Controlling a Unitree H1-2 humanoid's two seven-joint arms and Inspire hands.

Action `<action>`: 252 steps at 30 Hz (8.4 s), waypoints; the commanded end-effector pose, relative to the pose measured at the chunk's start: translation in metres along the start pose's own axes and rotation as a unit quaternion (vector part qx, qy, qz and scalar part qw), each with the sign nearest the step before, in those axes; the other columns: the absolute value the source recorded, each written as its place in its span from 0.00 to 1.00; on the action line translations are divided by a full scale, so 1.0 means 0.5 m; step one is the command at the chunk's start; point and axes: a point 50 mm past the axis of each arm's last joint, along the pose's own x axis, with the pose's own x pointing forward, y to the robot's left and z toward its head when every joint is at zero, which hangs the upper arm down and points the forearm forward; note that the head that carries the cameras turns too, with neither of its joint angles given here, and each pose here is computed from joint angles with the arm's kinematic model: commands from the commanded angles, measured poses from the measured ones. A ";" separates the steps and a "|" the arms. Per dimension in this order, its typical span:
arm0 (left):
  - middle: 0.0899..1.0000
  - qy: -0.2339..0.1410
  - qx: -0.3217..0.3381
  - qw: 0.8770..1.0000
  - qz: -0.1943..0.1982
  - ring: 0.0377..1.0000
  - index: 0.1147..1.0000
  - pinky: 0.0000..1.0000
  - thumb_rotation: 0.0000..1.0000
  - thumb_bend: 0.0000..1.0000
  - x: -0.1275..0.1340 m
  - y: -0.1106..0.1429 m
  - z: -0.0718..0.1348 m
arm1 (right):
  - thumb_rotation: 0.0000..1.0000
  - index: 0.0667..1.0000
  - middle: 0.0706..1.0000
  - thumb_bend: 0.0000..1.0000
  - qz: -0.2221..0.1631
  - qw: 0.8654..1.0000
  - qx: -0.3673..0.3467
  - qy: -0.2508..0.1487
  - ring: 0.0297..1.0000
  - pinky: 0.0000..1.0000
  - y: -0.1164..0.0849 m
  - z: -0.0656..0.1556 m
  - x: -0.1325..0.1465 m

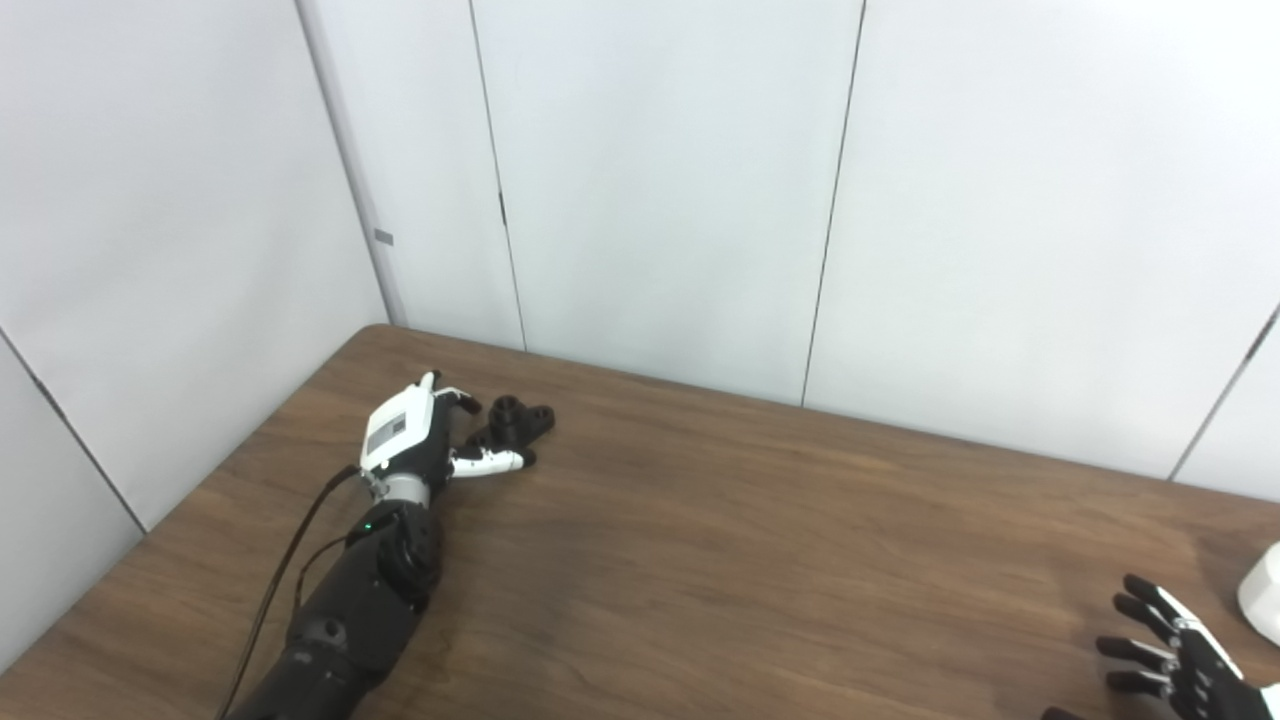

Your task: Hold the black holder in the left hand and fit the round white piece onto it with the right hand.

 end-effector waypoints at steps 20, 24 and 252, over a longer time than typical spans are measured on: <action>0.85 0.005 0.042 0.998 -0.042 0.97 0.42 0.97 0.05 0.52 -0.012 -0.068 -0.022 | 0.00 0.87 0.84 0.63 -0.023 0.999 0.004 -0.031 0.72 0.62 -0.029 0.030 0.008; 0.85 -0.013 0.037 0.999 -0.038 0.97 0.42 0.96 0.05 0.52 -0.020 -0.077 -0.019 | 0.00 0.87 0.85 0.62 -0.024 0.999 0.002 -0.032 0.73 0.64 -0.029 0.031 0.007; 0.86 -0.427 0.006 0.824 -0.372 0.95 0.42 0.93 0.04 0.52 -0.373 -0.340 0.155 | 0.13 0.45 0.73 0.52 -0.060 0.928 -0.353 0.102 0.77 0.70 -0.184 -0.053 0.320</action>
